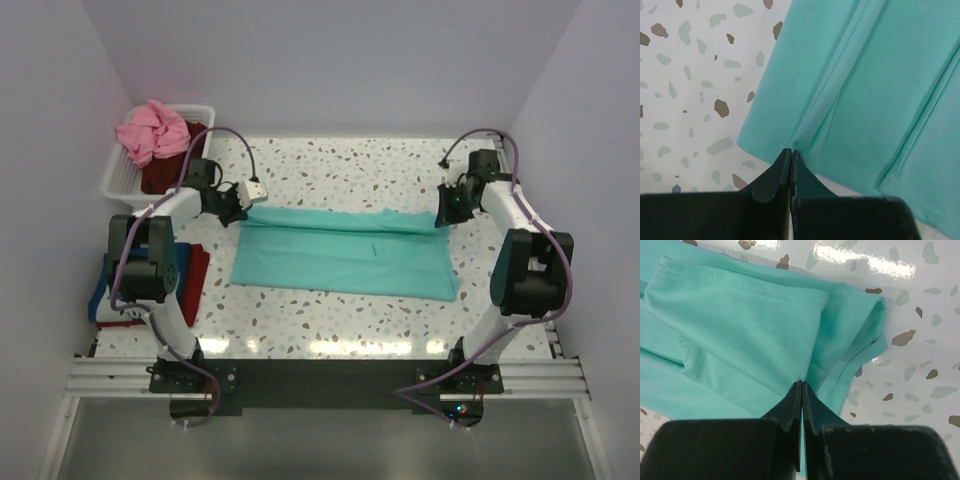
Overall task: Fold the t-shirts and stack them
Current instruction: Fold the tshirt
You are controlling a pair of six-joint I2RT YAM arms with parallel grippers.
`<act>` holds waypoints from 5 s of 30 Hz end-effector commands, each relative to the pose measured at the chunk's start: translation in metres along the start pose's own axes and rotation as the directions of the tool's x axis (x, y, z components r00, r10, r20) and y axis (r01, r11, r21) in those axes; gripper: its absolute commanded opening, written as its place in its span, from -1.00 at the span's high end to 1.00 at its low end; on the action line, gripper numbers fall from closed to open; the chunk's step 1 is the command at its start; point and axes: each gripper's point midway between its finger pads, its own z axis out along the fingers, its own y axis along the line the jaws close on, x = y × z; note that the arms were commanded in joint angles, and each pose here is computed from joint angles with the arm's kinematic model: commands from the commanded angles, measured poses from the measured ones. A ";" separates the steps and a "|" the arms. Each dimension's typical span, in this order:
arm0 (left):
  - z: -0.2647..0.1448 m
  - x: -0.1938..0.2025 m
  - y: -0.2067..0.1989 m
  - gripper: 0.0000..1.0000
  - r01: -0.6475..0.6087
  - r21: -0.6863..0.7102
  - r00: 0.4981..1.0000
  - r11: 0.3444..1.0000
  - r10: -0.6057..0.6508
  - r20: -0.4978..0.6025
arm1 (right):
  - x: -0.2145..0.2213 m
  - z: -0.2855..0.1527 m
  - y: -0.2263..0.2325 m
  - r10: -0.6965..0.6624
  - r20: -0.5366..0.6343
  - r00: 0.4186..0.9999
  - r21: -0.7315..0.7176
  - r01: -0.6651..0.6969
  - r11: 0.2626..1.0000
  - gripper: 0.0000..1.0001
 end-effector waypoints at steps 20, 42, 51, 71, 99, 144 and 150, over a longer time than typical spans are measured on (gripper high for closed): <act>-0.015 -0.011 -0.002 1.00 -0.037 0.002 0.999 0.999 0.037 0.012 | 0.028 -0.010 -0.003 -0.020 -0.047 0.999 0.043 0.022 0.999 1.00; 0.006 0.022 -0.028 0.61 -0.026 0.089 0.995 0.996 0.034 -0.098 | 0.056 0.017 0.001 -0.030 -0.165 0.986 -0.034 0.025 0.999 1.00; -0.029 -0.035 -0.045 -0.03 -0.153 0.231 0.988 0.961 0.150 0.031 | 0.038 -0.014 0.029 -0.126 -0.143 0.982 -0.210 0.094 0.973 0.46; 0.135 -0.303 -0.091 -0.17 0.190 0.328 0.881 0.925 -0.308 0.360 | 0.007 0.028 0.006 0.089 -0.135 0.987 -0.208 -0.116 0.971 0.25; 0.190 -0.311 -0.159 -0.15 0.220 0.500 0.867 0.838 -0.403 0.294 | -0.012 0.038 0.010 0.061 -0.136 0.989 -0.273 -0.097 0.957 0.67; 0.096 -0.256 -0.219 0.61 -0.045 0.513 0.920 0.857 -0.164 0.356 | 0.108 -0.039 0.067 -0.555 -0.137 0.820 -0.553 0.402 0.730 0.82; 0.062 -0.231 -0.192 0.42 0.038 0.471 0.925 0.881 -0.209 0.317 | 0.110 -0.061 0.072 -0.634 -0.129 0.763 -0.617 0.438 0.653 0.43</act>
